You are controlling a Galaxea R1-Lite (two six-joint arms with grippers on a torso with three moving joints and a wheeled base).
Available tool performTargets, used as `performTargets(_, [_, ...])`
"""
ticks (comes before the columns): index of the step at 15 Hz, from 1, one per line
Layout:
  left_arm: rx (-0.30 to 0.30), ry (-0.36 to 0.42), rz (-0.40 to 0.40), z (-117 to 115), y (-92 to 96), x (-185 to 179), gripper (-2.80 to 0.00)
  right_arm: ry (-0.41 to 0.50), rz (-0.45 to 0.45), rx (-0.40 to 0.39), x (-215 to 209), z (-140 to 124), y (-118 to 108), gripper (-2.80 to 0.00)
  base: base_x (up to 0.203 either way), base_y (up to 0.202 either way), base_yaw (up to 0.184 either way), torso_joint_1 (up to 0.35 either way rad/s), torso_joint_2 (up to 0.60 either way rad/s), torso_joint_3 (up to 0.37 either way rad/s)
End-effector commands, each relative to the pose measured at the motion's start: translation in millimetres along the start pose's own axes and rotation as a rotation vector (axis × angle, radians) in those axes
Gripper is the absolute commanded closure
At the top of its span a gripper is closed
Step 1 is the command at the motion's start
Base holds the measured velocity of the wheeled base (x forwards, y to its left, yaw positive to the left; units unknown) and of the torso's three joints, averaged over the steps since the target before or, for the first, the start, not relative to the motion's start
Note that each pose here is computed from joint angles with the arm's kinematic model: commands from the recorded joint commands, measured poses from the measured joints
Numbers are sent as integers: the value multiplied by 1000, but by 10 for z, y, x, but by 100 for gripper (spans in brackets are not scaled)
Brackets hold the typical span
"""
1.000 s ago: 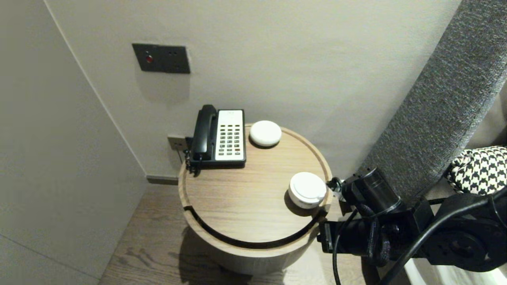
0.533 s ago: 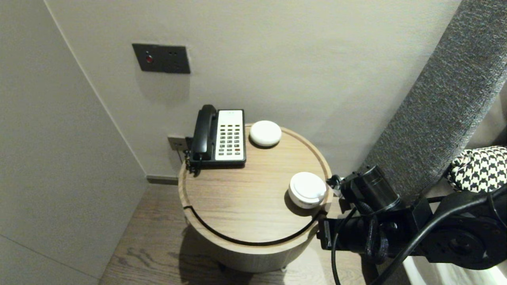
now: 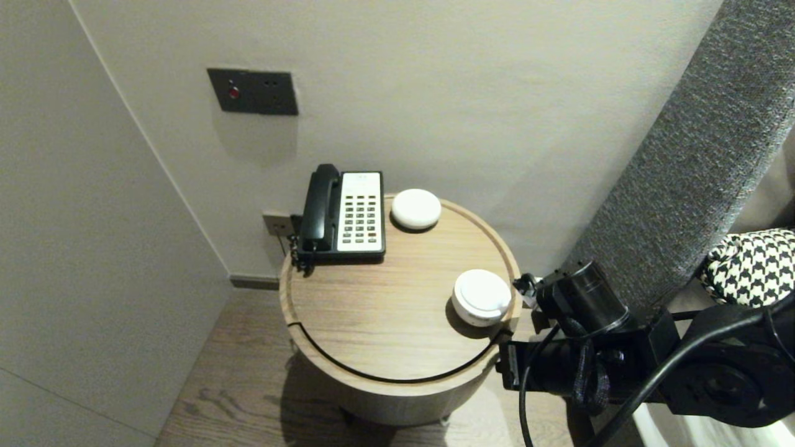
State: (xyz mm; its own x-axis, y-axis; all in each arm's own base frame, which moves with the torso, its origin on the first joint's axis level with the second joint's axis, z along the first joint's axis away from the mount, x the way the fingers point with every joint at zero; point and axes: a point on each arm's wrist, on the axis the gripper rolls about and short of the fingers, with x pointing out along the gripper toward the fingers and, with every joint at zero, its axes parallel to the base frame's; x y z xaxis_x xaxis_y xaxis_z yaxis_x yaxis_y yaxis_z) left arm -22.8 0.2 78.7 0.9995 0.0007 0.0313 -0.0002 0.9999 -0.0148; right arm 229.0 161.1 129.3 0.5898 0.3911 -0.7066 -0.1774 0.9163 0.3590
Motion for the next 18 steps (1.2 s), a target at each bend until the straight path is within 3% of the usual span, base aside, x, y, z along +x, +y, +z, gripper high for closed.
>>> performTargets(1, [-1, 0, 1, 1, 0, 1, 0, 26, -18, 3, -1, -78, -53, 0, 0, 0, 0, 0, 0, 0])
performTargets(7, [-1, 1, 1, 1, 0, 1, 0, 80, -117, 58, 29, -200, -390, 0, 0, 0, 0, 0, 0, 0])
performTargets(11, [-1, -1, 1, 1, 0, 0, 0, 58, -181, 125, 19, -119, -649, 0, 0, 0, 0, 0, 0, 0])
performTargets(15, [-1, -1, 1, 1, 0, 0, 0, -92, -249, 188, -110, 141, -1048, 0, 0, 0, 0, 0, 0, 0])
performTargets(18, [-1, 1, 1, -1, 0, 0, 0, -228, -249, 178, -386, 293, -1107, 0, 0, 0, 0, 0, 0, 0])
